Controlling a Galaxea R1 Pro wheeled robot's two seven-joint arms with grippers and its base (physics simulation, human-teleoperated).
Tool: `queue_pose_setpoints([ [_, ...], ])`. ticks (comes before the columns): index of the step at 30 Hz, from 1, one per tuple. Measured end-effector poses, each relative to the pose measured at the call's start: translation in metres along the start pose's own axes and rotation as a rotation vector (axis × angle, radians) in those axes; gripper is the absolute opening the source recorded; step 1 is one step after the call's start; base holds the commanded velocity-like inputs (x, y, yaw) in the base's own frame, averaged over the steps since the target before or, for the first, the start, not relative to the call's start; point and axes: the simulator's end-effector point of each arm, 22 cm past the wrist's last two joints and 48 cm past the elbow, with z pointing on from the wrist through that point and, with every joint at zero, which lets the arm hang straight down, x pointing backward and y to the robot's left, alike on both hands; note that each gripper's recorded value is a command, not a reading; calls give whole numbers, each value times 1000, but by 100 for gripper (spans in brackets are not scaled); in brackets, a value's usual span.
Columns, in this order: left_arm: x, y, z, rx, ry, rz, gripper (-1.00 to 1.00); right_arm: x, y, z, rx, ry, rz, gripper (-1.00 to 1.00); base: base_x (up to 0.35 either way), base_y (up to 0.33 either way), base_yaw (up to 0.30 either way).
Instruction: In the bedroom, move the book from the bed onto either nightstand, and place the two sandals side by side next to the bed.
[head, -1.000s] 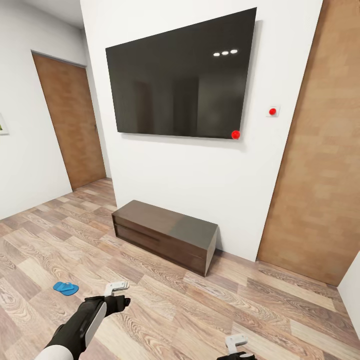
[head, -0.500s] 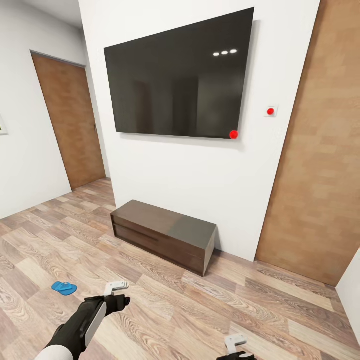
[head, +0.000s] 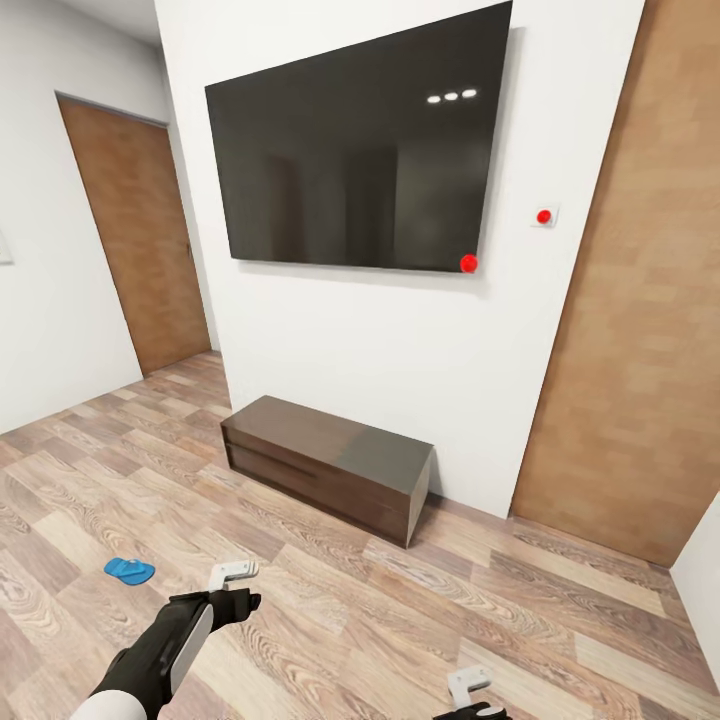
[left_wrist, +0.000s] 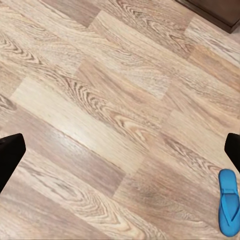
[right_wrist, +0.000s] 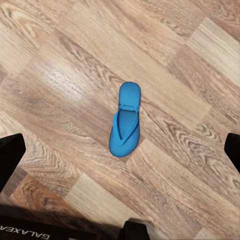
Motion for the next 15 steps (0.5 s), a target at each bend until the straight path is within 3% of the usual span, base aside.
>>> queue_pose_setpoints([
  [15,5,1,3,-1,11,0,100,5,0,2,-1,10,-2,100,2,0,0],
])
